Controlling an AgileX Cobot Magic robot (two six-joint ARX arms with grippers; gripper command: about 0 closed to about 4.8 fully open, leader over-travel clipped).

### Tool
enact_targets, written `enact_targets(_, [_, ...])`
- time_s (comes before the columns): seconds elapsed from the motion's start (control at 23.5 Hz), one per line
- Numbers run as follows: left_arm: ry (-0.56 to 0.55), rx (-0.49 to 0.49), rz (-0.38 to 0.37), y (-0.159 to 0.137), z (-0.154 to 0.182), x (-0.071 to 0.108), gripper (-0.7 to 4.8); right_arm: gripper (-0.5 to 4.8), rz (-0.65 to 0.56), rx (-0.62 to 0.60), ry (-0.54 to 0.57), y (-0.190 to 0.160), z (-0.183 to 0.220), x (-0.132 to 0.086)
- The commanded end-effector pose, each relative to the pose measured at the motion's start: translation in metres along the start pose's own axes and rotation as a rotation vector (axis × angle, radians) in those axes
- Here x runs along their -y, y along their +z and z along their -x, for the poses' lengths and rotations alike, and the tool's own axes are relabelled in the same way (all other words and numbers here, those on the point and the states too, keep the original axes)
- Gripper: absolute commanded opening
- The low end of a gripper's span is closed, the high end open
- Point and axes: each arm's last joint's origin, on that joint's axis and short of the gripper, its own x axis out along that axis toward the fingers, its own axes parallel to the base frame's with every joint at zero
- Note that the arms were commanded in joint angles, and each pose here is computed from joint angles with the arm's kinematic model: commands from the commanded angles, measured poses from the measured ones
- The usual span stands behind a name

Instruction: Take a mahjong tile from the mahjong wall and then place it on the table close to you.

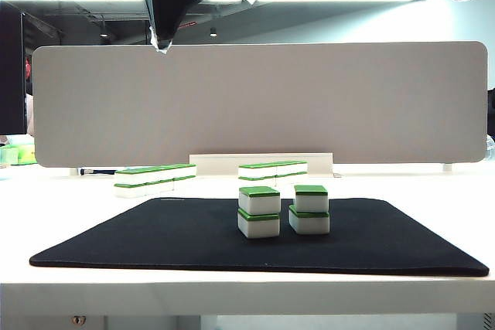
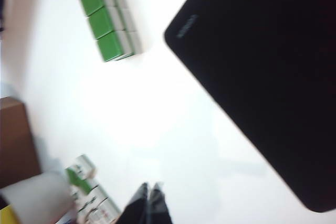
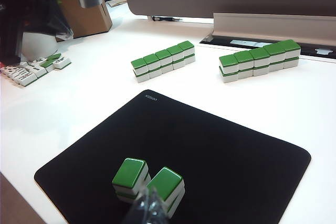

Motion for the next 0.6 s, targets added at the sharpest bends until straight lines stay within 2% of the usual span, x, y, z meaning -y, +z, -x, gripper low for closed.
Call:
enact_targets(0.04, [0.086, 0.001, 0.024, 0.0, 0.003, -0.004, -0.05, -0.01, 0.01, 0.016, 0.004, 0.002, 0.0, -0.001])
enact_targets(0.21, [0.143, 0.082, 0.112, 0.009, 0.0, -0.015, -0.05, -0.01, 0.009, 0.015, 0.003, 0.002, 0.0, -0.001])
enact_targets(0.47, [0.152, 0.087, 0.191, 0.006, -0.008, -0.028, -0.05, -0.01, 0.007, 0.011, 0.003, 0.002, 0.0, -0.001])
enact_targets(0.6, [0.136, 0.174, 0.273, 0.003, -0.002, -0.041, -0.05, -0.01, 0.007, 0.01, 0.003, 0.002, 0.0, 0.0])
